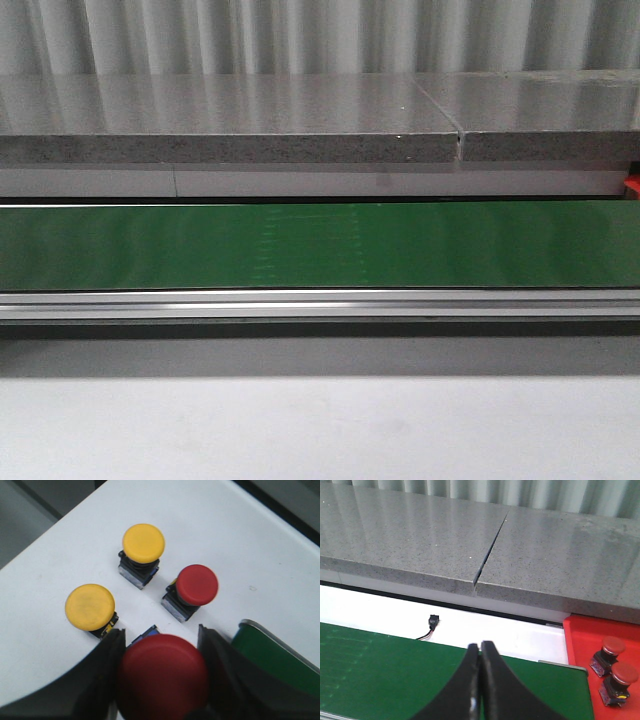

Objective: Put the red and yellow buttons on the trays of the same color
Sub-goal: 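Move the left gripper over the button cluster toward a red button, then grasp the red push-button with the left gripper and set it on the belt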

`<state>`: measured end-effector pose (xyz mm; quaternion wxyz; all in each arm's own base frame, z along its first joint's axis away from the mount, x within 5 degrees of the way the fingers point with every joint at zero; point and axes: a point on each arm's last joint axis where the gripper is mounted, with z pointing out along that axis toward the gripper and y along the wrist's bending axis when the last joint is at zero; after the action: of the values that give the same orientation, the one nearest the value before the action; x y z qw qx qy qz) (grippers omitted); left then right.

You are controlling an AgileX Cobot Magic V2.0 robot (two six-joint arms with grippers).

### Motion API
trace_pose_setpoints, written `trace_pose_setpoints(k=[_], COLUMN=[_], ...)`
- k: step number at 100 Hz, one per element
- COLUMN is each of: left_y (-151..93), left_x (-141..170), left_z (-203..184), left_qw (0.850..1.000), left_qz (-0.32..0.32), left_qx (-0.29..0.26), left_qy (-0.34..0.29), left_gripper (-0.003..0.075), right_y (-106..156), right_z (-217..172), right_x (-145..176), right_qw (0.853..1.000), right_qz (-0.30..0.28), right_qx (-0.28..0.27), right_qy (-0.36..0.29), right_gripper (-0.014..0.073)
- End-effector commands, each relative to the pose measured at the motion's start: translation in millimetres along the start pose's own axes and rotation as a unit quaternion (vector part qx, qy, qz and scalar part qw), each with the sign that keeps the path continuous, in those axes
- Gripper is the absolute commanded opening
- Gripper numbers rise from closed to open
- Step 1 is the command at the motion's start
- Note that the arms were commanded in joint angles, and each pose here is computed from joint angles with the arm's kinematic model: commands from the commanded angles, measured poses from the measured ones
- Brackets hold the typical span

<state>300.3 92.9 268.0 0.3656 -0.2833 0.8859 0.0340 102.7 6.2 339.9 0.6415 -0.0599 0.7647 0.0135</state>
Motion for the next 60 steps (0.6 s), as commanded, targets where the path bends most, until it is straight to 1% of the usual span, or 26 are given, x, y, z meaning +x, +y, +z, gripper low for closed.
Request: trace_pose_setpoints(k=[1,12,30,45,60], left_y=[-14.2,-32.2,-60.5,-72.5,-77.2], left_x=[-14.3,-8.2,6.0,16.4,24.5], left_z=[-36.7,-49.1,-46.6,-27.2,-10.2], left_qw=[0.997,0.993,0.987,0.986,0.985], left_qz=[0.028,0.076,0.123,0.140,0.149], left_qx=[0.035,0.059,0.090,0.093,0.088], left_qy=[-0.059,-0.062,-0.043,-0.015,0.011], left_gripper=[-0.0021,-0.0021,-0.0021,-0.0021,-0.0020], right_y=[-2.5,-2.5,-2.5,-2.5,-2.5], right_z=[-2.9,-2.9,-2.9,-2.9,-2.9], right_x=[-12.3,-12.3,-12.3,-12.3,-12.3], right_qw=[0.999,0.999,0.999,0.999,0.999], right_qz=[0.006,0.006,0.006,0.006,0.006], right_qx=[0.014,0.014,0.014,0.014,0.014], right_qy=[-0.035,-0.035,-0.035,-0.035,-0.035], right_gripper=[-0.0069,-0.0069,-0.0069,-0.0069,-0.0069])
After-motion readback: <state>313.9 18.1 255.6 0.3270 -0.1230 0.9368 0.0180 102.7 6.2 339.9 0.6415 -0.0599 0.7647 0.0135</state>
